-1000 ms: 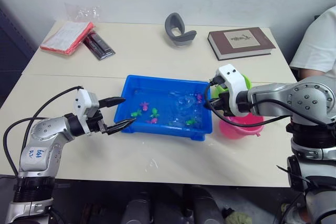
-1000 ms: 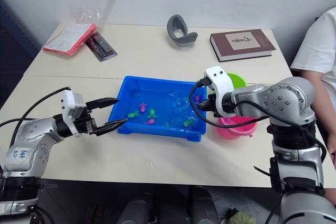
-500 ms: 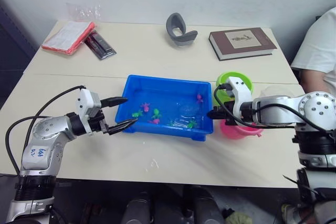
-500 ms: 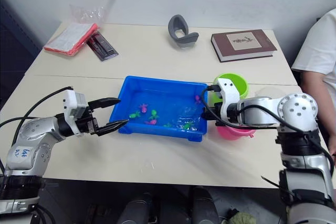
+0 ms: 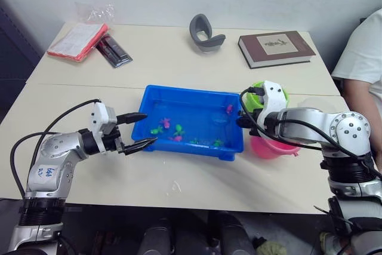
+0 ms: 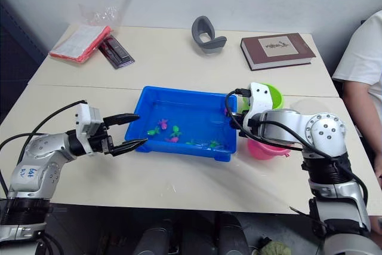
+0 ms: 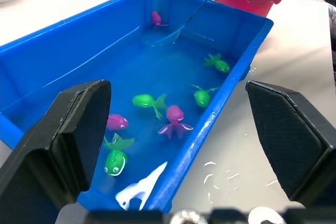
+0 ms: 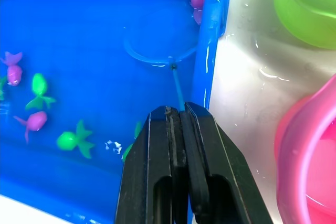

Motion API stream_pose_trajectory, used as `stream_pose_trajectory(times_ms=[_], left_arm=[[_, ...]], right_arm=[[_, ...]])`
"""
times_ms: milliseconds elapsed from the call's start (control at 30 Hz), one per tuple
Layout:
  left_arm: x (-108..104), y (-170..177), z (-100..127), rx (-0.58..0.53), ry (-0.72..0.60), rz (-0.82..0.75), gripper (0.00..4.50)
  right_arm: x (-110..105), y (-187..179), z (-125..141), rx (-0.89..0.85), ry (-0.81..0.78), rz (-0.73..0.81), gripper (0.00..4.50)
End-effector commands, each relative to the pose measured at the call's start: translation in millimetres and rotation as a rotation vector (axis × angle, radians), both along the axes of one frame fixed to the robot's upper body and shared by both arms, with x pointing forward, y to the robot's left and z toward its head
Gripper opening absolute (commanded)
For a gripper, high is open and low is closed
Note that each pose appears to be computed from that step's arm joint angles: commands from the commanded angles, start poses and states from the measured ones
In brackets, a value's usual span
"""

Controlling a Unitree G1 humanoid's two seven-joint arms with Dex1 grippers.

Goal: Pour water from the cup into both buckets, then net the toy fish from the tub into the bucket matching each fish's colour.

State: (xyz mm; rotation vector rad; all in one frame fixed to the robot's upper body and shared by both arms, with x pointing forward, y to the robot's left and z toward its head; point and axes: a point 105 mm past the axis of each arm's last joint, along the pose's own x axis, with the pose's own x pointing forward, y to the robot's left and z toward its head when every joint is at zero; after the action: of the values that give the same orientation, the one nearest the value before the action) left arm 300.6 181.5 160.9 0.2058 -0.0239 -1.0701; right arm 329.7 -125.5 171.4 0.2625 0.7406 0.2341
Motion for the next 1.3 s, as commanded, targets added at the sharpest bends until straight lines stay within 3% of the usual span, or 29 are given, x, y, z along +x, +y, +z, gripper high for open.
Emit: stream_pose_trajectory(times_ms=[33, 200, 433, 533, 633, 1067, 1300], left_arm=[[-1, -3, 8, -0.003, -0.043, -0.011, 4.41], [-1, -3, 8, -0.007, -0.045, -0.005, 4.41], [-1, -2, 9, -0.006, -0.043, 0.000, 4.41], [-1, -2, 8, -0.004, -0.041, 0.000, 4.41], [-1, -2, 9, -0.003, -0.040, -0.003, 4.41], [3, -5, 11, -0.006, -0.045, -0.007, 4.41], [2, -4, 12, -0.007, -0.049, 0.000, 4.41]], right_arm=[[2, 2, 13, 0.000, -0.036, 0.001, 0.00], [0, 3, 15, -0.042, -0.051, 0.037, 0.00], [-13, 8, 27, -0.166, -0.146, 0.207, 0.00], [-27, 11, 23, -0.158, -0.128, 0.319, 0.00], [-29, 9, 17, -0.146, -0.093, 0.334, 0.00], [-12, 10, 9, -0.146, -0.019, 0.272, 0.00], [2, 25, 13, -0.141, -0.077, 0.268, 0.00]])
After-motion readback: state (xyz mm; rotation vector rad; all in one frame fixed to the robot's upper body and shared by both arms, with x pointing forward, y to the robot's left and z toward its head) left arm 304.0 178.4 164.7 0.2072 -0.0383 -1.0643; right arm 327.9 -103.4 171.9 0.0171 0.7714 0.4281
